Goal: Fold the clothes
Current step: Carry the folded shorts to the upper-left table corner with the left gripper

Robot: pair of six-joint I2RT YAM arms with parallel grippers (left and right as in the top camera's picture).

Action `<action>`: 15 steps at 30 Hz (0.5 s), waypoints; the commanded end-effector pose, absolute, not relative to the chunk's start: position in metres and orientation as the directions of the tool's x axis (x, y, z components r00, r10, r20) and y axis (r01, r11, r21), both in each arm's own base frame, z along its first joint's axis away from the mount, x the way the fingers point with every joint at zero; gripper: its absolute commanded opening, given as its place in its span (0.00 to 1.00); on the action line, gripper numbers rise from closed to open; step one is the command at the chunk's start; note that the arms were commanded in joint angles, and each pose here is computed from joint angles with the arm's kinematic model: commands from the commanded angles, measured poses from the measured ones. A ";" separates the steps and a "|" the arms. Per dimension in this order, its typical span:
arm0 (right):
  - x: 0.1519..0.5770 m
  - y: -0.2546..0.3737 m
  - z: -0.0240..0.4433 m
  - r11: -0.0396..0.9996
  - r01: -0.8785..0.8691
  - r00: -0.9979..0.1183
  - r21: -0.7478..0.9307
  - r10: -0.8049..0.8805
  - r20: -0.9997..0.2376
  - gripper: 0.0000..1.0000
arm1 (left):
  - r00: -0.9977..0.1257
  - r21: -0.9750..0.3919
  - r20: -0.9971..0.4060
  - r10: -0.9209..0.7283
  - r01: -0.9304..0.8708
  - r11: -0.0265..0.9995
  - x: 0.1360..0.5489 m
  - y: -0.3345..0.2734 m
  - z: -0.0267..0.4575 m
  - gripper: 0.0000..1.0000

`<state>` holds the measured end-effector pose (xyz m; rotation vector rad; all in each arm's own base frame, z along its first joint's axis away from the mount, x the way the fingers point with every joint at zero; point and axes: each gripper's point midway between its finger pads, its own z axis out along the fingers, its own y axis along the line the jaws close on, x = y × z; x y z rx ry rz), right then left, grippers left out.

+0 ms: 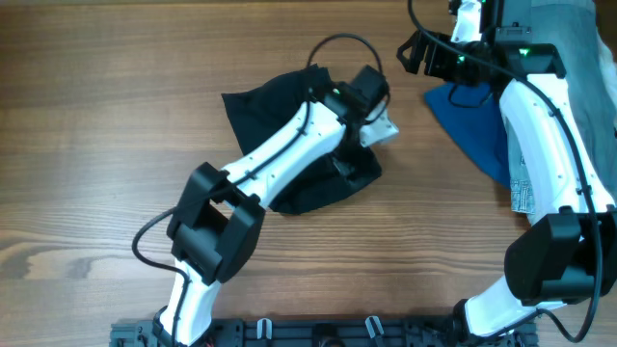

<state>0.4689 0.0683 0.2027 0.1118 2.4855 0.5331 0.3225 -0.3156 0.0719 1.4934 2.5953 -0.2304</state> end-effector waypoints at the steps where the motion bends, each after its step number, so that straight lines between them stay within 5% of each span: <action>1: 0.471 0.066 0.199 0.921 -0.045 -0.824 0.386 0.184 -0.535 1.00 | -0.428 0.009 -0.186 0.885 0.899 0.437 0.327 -0.327 0.052 1.00; 11: 0.473 0.066 0.200 0.920 -0.042 -0.819 0.390 0.192 -0.541 1.00 | -0.366 0.058 -0.090 0.926 0.926 0.372 0.339 -0.323 -0.016 1.00; 13: 0.473 0.065 0.200 0.920 -0.043 -0.819 0.389 0.191 -0.542 1.00 | -0.384 0.154 -0.064 0.921 0.908 0.390 0.361 -0.311 -0.030 0.75; 14: 0.474 0.065 0.201 0.920 -0.043 -0.818 0.389 0.191 -0.542 1.00 | -0.403 0.174 -0.065 0.913 0.896 0.408 0.372 -0.304 -0.037 0.42; 15: 0.473 0.065 0.200 0.920 -0.043 -0.819 0.389 0.191 -0.542 1.00 | -0.417 0.177 -0.072 0.906 0.889 0.423 0.379 -0.300 -0.041 0.29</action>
